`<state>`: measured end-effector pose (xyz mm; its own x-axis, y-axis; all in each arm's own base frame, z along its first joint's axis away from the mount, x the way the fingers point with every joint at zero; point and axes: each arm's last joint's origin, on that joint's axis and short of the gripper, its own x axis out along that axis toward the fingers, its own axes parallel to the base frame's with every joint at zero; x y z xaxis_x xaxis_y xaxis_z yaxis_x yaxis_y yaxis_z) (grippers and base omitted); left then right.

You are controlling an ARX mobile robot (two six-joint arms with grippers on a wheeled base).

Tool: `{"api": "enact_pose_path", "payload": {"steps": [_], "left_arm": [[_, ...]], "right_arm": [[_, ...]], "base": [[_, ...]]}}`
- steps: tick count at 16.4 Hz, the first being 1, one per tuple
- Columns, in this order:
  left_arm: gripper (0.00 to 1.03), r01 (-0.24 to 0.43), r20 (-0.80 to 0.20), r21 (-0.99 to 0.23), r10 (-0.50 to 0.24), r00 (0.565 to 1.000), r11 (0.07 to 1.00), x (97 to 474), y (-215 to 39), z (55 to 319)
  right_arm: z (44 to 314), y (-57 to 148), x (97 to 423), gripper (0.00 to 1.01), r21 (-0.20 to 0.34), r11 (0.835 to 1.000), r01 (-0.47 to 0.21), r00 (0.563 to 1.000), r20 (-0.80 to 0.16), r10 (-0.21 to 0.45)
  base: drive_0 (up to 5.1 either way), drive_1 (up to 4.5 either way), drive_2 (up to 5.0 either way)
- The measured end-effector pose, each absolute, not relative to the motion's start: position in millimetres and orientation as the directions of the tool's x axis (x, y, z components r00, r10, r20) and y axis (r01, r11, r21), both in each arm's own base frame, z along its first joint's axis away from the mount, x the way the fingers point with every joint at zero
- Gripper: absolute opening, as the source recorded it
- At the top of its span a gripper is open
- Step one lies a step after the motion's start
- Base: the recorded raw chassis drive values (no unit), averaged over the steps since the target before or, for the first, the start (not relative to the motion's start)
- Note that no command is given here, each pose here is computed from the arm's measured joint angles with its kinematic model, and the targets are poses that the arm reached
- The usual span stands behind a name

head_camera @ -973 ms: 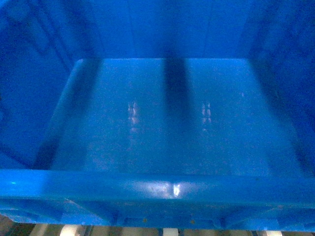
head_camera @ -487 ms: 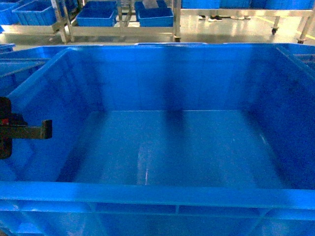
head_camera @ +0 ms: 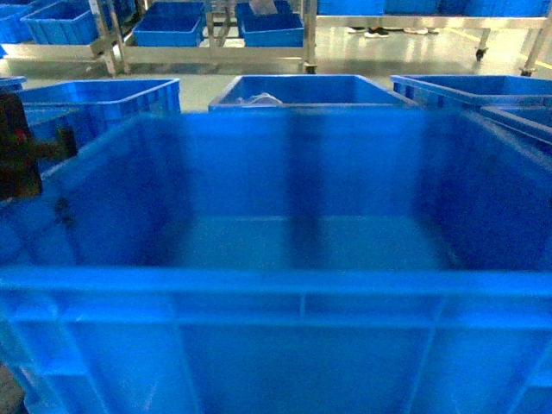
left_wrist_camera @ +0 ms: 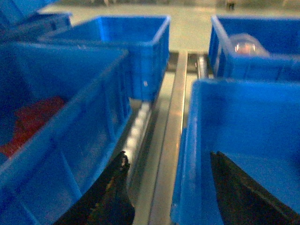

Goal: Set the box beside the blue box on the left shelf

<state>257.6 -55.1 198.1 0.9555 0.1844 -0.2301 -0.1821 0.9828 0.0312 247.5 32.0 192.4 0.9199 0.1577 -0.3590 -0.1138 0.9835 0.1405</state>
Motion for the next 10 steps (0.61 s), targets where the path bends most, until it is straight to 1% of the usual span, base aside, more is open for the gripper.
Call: {"api": "enact_pose_path", "payload": {"steps": [1,2,3,4,5,6,7,8,9,10], "left_arm": [[0.6,-0.194,-0.16,-0.001,0.191,0.968,0.981,256.8,-53.4,209.1],[0.75,-0.191,-0.095,-0.032,0.187,0.978,0.981,255.5,-53.3,218.5],[0.88,-0.185,-0.075,-0.039,0.181,0.981,0.982,255.0,-54.8,220.2],[1.0,-0.18,-0.064,-0.04,0.177,0.982,0.983,253.5,-54.8,220.5],[0.97,-0.184,-0.061,-0.04,0.182,0.981,0.982,251.4,-54.3,219.9],[0.98,-0.186,-0.06,-0.041,0.184,0.981,0.982,251.2,-54.2,220.2],[0.92,-0.13,-0.017,-0.041,0.129,0.992,0.991,249.5,-50.2,219.6],[0.79,-0.045,0.002,-0.03,0.045,0.999,0.999,237.4,-43.5,214.5],[0.66,-0.009,-0.002,-0.019,0.009,1.0,1.0,223.8,-36.9,207.0],[0.53,-0.004,-0.007,-0.017,0.004,1.0,1.0,214.0,-31.4,201.3]], "right_arm": [[205.1,31.6,247.7,0.59,0.158,0.979,-0.128,0.952,-0.259,0.166],[216.2,27.9,245.8,0.74,0.169,0.978,-0.124,0.975,-0.163,0.152],[216.7,23.9,244.1,0.87,0.166,0.981,-0.095,0.983,-0.137,0.118],[212.9,20.5,242.6,0.99,0.156,0.987,-0.038,0.987,-0.147,0.062],[211.0,19.2,241.8,0.98,0.149,0.989,-0.017,0.987,-0.153,0.041],[211.5,19.1,241.9,0.98,0.145,0.989,-0.015,0.989,-0.146,0.036],[210.8,17.9,237.4,0.87,0.101,0.995,-0.01,0.999,-0.041,0.014],[204.4,15.8,224.8,0.74,0.054,0.998,-0.009,1.0,-0.005,0.01],[197.2,11.8,212.7,0.62,0.031,1.0,0.003,1.0,-0.012,-0.002],[193.3,7.4,203.9,0.49,0.023,1.0,0.001,1.0,-0.011,-0.001]], "base": [[0.0,0.0,0.0],[0.0,0.0,0.0],[0.0,0.0,0.0],[0.0,0.0,0.0],[0.0,0.0,0.0],[0.0,0.0,0.0],[0.0,0.0,0.0],[0.0,0.0,0.0],[0.0,0.0,0.0],[0.0,0.0,0.0]]}}
